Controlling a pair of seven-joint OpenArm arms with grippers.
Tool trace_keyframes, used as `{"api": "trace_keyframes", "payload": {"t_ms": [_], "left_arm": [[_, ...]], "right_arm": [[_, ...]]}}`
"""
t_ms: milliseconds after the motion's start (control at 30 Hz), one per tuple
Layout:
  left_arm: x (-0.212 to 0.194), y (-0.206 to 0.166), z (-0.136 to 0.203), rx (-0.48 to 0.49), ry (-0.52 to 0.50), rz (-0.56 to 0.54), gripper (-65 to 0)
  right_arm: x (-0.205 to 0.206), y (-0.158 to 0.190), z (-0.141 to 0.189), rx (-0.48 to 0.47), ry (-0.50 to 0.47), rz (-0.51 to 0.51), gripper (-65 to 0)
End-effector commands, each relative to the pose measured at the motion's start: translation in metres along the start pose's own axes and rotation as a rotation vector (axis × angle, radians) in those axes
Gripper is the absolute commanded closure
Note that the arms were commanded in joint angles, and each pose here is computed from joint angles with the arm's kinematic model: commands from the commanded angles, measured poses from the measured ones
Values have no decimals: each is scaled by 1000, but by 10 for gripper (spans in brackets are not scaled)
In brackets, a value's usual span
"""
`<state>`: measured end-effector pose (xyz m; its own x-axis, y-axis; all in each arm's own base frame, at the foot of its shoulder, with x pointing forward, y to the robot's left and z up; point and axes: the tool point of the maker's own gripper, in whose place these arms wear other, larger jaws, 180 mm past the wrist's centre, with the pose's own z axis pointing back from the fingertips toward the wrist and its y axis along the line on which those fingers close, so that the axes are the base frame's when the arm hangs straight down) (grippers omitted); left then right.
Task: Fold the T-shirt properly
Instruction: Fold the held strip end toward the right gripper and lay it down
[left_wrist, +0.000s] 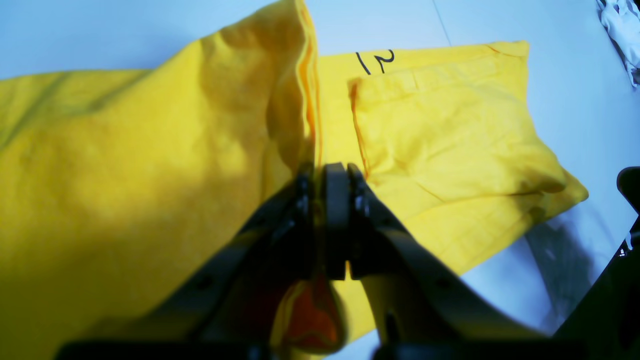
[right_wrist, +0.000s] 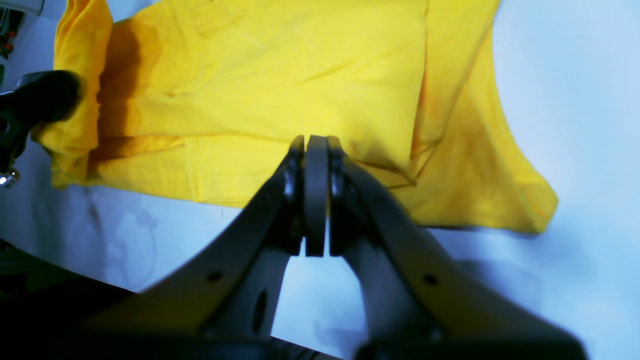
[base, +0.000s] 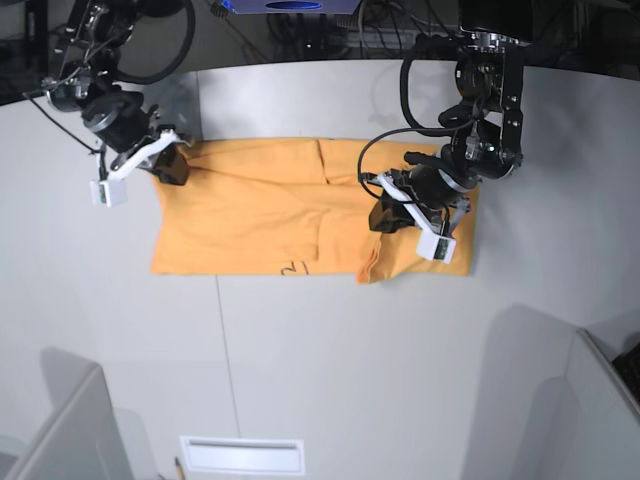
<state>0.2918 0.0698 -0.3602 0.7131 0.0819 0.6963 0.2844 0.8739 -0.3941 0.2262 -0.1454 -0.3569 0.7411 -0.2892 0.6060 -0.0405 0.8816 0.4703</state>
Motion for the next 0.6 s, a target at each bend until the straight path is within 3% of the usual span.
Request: {"api": "trace_keyframes", "payload": {"t_ms": [0, 367, 567], "left_arm": [[13, -6, 1, -19, -43, -5, 0], [12, -6, 1, -20, -40, -2, 0], [11, -8, 1, -29, -37, 3, -352]], "right_arm": [[11, 4, 3, 18, -39, 13, 0], [9, 3, 1, 16, -33, 6, 0], [9, 2, 1, 16, -33, 7, 0]]}}
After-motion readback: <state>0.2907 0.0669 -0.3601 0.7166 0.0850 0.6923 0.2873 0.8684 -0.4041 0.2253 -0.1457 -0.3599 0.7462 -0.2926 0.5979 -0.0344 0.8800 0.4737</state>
